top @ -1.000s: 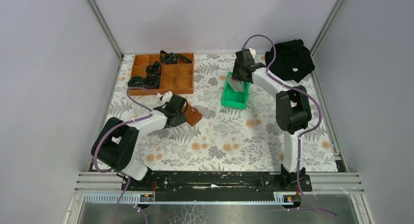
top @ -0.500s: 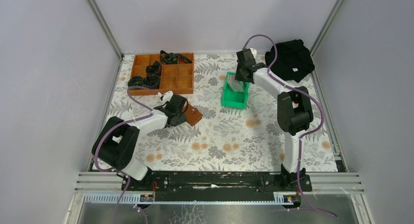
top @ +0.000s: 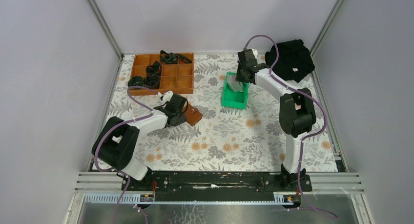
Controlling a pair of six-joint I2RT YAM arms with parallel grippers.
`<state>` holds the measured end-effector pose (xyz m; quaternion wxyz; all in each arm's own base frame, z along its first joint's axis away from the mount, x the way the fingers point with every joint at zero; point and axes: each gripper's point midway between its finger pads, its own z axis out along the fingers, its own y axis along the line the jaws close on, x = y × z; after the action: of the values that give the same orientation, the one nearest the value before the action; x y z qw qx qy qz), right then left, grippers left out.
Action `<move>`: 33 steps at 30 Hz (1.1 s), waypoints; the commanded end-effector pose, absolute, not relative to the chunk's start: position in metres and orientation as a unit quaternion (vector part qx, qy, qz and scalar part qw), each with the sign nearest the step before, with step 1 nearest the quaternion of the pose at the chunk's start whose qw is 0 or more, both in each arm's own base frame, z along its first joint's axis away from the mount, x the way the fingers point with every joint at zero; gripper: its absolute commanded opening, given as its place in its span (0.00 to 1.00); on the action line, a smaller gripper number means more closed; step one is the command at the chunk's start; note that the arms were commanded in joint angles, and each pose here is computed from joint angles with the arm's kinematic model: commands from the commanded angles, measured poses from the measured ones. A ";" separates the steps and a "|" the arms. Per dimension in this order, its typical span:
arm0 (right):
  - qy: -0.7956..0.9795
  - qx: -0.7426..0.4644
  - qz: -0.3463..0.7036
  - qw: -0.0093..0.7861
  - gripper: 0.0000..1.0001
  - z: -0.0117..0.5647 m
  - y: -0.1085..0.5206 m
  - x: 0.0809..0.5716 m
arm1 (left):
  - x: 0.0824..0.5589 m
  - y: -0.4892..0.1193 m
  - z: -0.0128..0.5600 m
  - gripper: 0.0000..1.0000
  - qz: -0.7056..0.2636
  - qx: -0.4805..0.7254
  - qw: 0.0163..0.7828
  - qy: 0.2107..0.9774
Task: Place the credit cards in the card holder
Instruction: Pick up the credit card from the storage box.
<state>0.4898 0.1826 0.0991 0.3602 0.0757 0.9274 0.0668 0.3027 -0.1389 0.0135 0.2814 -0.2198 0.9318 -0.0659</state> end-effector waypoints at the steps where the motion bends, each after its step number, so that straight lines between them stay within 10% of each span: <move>1: 0.913 0.074 0.090 0.390 0.21 0.138 0.186 0.488 | 0.306 -0.137 0.018 0.31 -0.064 -0.218 0.297 0.928; 19: 0.918 0.056 0.017 0.393 0.00 0.153 0.155 0.470 | 0.296 -0.125 0.032 0.36 -0.053 -0.229 0.312 0.921; 33: 0.893 0.036 0.040 0.447 0.00 0.226 0.143 0.417 | 0.282 -0.131 0.090 0.77 -0.135 -0.240 0.356 0.893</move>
<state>0.4411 0.1392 0.1761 0.3998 0.0489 0.9153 0.0066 0.2900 -0.1261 0.0700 0.3402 -0.2398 0.9038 -0.0996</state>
